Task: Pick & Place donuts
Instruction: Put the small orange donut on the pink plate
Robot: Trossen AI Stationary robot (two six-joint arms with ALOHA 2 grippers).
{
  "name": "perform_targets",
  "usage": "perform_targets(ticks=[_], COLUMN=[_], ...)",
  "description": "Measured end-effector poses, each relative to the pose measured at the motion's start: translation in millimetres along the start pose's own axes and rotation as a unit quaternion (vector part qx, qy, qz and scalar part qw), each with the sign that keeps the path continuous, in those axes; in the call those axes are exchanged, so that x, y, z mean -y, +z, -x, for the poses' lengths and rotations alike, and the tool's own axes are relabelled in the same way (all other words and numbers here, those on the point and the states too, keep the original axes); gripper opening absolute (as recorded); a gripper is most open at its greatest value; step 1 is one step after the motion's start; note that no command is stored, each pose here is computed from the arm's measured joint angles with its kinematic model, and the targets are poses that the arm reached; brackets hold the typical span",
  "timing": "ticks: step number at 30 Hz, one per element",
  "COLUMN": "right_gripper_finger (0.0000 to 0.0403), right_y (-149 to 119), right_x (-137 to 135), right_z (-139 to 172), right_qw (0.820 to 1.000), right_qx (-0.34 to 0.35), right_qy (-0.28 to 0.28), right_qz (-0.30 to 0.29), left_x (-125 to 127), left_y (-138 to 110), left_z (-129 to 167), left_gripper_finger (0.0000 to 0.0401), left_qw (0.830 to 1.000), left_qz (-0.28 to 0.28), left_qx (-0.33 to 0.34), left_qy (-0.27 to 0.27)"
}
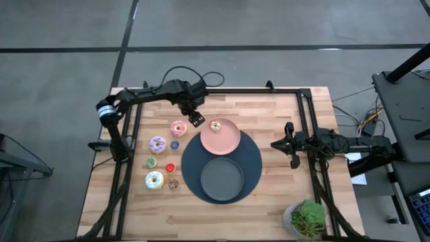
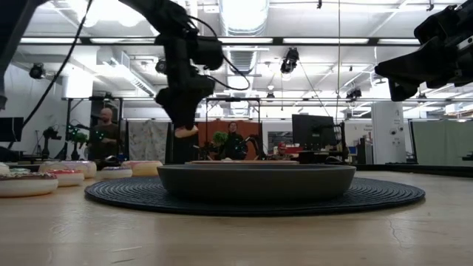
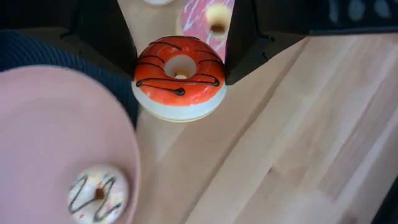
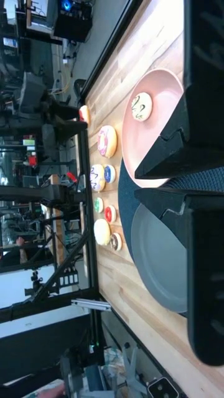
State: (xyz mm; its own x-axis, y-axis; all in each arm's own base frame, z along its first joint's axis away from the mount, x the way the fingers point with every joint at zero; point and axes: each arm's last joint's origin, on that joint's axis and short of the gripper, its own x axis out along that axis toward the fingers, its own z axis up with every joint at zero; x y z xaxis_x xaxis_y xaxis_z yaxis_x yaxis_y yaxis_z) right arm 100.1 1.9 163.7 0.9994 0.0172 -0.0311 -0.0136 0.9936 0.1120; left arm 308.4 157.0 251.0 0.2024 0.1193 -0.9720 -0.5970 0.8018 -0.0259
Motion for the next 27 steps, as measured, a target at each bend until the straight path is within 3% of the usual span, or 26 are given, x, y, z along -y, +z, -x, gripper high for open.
perform_targets(ticks=[15, 27], right_gripper_finger=[0.0029, 0.0029], right_y=[0.0, 0.1], right_x=[0.0, 0.0], right_z=[0.0, 0.0], right_qw=[1.0, 1.0], right_qx=[0.0, 0.0], right_qy=[0.0, 0.0], right_qz=[0.0, 0.0], left_x=[56.7, 71.3], left_y=[51.1, 63.5], left_z=[-10.6, -21.1], left_gripper_finger=[0.0208, 0.0208], left_qw=[0.995, 0.993], left_qz=[-0.086, -0.101], left_qx=[0.032, 0.031], left_qy=[-0.043, -0.05])
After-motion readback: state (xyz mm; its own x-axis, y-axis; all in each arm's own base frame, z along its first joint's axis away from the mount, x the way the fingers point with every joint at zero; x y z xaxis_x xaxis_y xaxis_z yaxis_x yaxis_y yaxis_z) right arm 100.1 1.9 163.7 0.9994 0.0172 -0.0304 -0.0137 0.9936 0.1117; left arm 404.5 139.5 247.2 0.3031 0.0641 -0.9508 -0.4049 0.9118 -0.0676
